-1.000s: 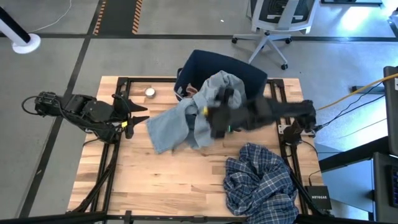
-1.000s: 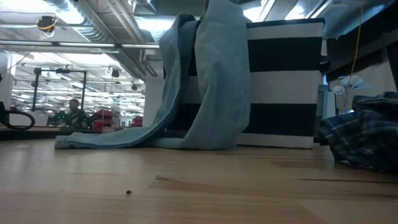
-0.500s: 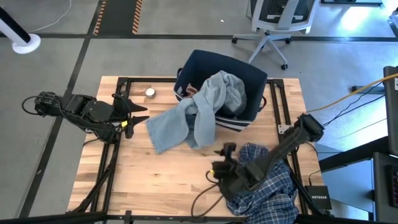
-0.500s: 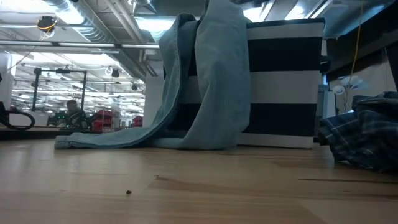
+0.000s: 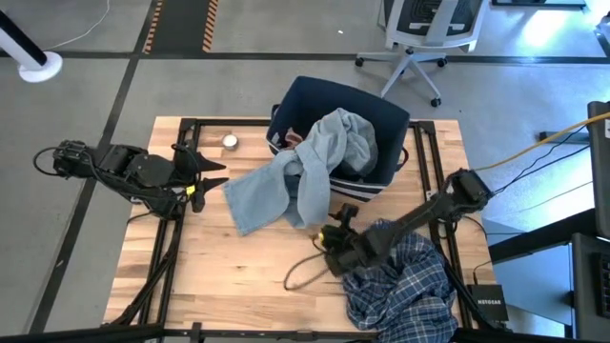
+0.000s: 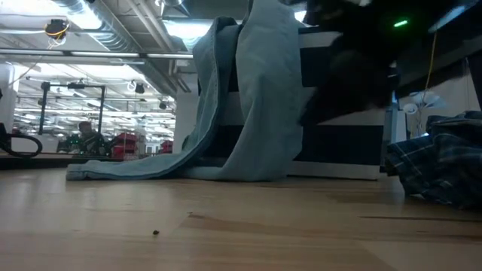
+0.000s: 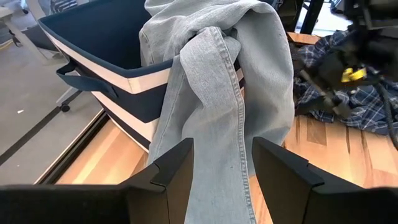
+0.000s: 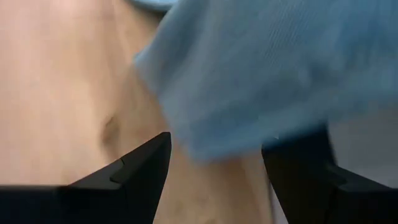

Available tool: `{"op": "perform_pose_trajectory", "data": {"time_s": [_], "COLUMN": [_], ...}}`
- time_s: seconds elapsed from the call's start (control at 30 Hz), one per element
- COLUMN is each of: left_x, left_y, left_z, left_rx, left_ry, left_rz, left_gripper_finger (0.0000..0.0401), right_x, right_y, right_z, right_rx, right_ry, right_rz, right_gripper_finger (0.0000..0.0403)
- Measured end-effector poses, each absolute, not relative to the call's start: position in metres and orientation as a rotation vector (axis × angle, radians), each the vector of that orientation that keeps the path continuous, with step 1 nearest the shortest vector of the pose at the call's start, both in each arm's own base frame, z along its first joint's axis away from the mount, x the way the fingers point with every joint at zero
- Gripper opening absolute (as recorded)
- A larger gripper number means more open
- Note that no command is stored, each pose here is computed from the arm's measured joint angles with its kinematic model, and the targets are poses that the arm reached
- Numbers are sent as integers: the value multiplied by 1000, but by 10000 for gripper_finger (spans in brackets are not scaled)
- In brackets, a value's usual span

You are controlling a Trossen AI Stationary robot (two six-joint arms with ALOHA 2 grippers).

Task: Sort clothes
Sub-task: Put the light blue pants into the blue laundry organizer

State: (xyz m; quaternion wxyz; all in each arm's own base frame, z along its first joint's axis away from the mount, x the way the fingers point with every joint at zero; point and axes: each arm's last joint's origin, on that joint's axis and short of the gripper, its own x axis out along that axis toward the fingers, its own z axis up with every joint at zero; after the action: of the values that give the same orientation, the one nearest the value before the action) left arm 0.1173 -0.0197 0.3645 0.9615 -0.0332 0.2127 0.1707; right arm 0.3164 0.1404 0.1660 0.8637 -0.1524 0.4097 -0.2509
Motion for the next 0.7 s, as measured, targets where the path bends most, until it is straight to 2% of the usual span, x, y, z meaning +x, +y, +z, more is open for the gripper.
{"op": "perform_pose_trajectory", "data": {"time_s": [0.17,0.37,0.53,0.7], "left_x": [117,117,116,117], "left_y": [-20,-20,-19,-19], "left_z": [365,365,363,363], "left_rx": [-53,-50,-42,-50], "left_ry": [433,433,452,447], "left_rz": [342,342,344,346], "left_gripper_finger": [158,158,158,158], "right_x": [343,376,392,401], "right_y": [112,105,115,112], "right_z": [172,200,260,336], "right_rx": [-348,-401,-542,-722], "right_ry": [797,598,424,366], "right_rz": [-518,-409,-438,-597], "right_gripper_finger": [271,271,271,271]}}
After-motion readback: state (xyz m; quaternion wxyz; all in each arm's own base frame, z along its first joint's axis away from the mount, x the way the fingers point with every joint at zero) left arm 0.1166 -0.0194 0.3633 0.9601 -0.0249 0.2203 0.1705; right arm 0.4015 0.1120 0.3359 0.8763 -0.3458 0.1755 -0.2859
